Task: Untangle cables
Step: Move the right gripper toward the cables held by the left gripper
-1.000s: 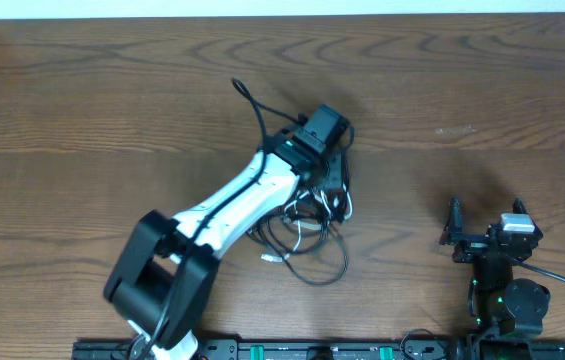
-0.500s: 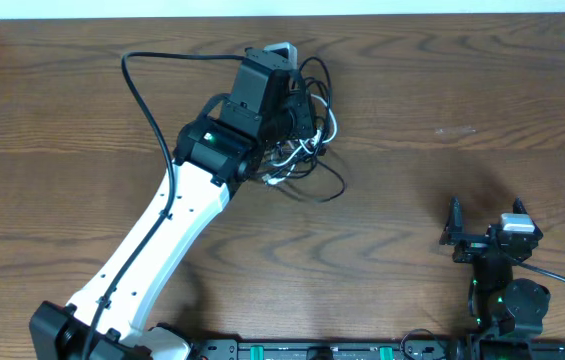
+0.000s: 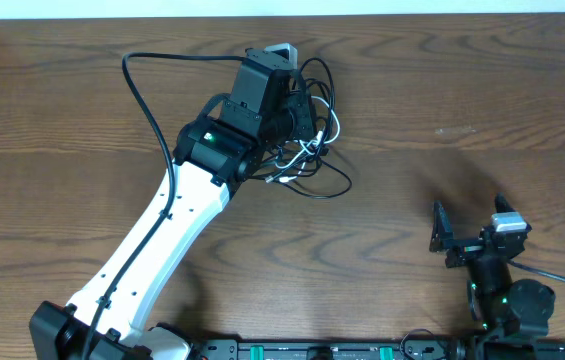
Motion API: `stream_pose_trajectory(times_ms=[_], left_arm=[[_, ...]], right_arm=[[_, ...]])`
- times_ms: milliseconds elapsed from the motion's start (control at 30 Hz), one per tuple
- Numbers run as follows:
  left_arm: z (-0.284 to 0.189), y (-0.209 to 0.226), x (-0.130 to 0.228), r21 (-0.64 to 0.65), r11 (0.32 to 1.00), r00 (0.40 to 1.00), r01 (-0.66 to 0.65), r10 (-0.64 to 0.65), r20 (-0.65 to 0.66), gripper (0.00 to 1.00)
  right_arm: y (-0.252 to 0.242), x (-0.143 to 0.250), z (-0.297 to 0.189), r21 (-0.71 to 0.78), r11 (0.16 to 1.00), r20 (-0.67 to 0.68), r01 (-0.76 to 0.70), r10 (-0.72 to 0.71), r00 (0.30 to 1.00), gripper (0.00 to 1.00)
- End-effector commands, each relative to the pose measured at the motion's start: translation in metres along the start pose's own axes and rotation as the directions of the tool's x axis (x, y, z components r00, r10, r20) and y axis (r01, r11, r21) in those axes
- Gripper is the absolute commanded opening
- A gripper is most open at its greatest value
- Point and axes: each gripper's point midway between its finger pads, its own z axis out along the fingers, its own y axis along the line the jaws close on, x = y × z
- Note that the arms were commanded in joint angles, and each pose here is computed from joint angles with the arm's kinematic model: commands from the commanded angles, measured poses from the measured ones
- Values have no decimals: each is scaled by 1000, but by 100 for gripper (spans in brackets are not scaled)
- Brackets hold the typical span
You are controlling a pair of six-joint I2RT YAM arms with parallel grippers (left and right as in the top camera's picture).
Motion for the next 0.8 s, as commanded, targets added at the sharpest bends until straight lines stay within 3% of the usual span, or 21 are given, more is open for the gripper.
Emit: stream_pose_trajectory(times_ms=[0, 233, 367, 467, 600, 667, 767], left_arm=[[-8, -8, -8, 29, 999, 999, -26, 26, 23, 8], [-8, -8, -8, 29, 999, 999, -26, 26, 23, 8], [-8, -8, -9, 26, 999, 999, -26, 26, 24, 8], [-8, -7, -9, 26, 999, 999, -26, 26, 25, 8], [-8, -8, -9, 27, 999, 999, -26, 26, 25, 8], [-8, -8, -9, 27, 999, 999, -26, 25, 25, 8], [-8, -8, -9, 28, 999, 999, -21, 20, 26, 8]], right_arm=[[5, -34, -6, -18, 1000, -12, -5, 5, 1000, 99], [13, -45, 11, -81, 996, -209, -33, 15, 978, 99], [39, -44, 36, -247, 960, -344, -132, 41, 938, 99], [67, -44, 48, -407, 881, -417, -243, 58, 907, 99], [109, -66, 48, -688, 651, -378, -322, 58, 924, 99], [116, -79, 51, -732, 579, -373, -359, 100, 922, 99], [116, -85, 70, -670, 540, -470, -509, 222, 854, 99]])
